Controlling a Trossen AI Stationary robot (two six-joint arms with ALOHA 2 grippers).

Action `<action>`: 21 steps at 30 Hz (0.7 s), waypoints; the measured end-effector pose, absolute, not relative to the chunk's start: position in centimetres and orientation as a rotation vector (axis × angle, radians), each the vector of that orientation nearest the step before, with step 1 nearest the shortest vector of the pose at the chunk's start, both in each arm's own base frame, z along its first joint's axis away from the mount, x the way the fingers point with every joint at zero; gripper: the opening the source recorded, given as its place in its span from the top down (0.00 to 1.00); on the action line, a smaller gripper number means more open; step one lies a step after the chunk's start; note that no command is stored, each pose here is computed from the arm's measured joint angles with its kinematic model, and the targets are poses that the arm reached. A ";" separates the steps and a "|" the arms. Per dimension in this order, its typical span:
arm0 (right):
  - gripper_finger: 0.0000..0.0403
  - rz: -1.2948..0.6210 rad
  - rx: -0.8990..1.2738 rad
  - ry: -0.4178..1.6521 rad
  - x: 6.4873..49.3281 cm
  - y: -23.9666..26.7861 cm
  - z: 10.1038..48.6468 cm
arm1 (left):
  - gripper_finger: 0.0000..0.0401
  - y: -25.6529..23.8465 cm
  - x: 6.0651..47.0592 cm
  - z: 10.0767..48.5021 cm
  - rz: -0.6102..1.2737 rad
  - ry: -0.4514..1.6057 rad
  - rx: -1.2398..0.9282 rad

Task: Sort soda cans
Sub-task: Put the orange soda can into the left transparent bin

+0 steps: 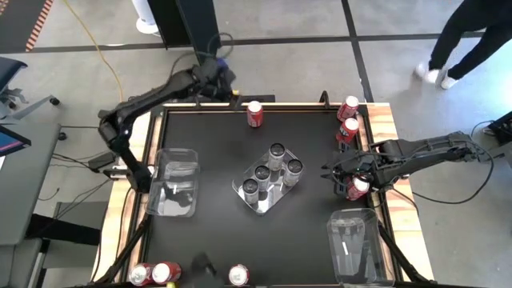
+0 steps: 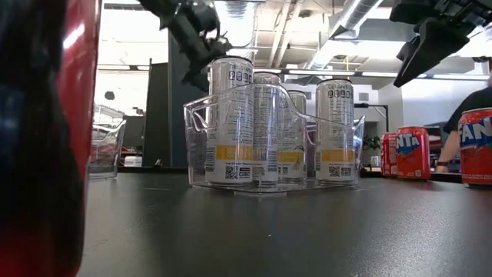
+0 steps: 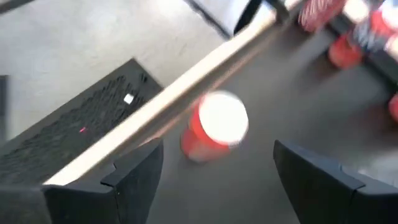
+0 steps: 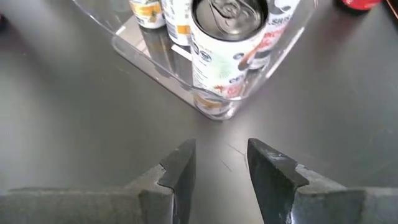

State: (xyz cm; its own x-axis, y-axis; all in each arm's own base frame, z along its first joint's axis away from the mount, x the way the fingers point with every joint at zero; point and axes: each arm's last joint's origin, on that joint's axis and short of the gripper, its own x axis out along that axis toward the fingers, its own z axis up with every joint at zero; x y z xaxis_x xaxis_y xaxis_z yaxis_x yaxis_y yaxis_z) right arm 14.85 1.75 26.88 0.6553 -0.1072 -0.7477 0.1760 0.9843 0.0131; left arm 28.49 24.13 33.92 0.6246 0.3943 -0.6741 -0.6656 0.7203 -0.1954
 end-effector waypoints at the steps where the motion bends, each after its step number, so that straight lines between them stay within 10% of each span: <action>1: 0.60 -0.161 0.088 0.839 14.9 1.7 26.9 | 0.25 25.2 28.2 33.8 0.625 0.623 -0.483; 21: 0.60 -0.161 0.091 0.831 14.9 1.8 26.9 | 0.09 26.1 36.7 30.8 0.367 1.004 -0.159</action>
State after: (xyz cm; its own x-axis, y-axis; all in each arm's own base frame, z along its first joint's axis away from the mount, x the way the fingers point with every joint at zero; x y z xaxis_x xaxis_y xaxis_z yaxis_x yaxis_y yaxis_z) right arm 14.93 1.75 26.94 0.6626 -0.1064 -0.7414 0.1777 0.9839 0.0176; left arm 36.68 26.07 30.84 0.4819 0.2273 -0.8463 -0.3716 0.9276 0.0375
